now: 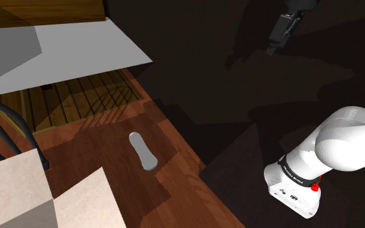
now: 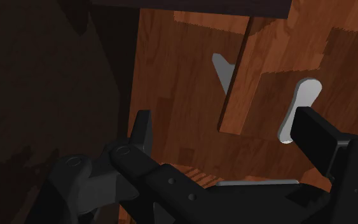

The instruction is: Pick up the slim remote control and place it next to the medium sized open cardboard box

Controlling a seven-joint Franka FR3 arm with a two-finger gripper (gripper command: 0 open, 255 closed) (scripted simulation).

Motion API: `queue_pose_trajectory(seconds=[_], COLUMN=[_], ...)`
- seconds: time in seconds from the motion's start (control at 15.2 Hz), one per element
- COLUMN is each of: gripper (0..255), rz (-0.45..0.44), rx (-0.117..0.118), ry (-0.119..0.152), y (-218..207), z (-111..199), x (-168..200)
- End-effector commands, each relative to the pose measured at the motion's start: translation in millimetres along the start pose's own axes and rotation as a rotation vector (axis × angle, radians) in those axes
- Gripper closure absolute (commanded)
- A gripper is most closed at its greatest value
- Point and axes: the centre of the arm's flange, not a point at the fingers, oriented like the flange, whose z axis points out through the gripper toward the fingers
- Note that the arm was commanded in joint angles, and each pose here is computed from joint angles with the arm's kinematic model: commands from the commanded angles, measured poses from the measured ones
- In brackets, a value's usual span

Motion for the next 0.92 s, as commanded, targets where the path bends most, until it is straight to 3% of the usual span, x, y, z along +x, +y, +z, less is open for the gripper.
queue_pose_trajectory(seconds=[0.0,0.86], gripper=[0,0], rz=[0.000,0.031], rx=[0.000,0.013], ry=[0.000,0.002], y=[0.0,-93.7], z=[0.0,126.0], x=[0.0,65.8])
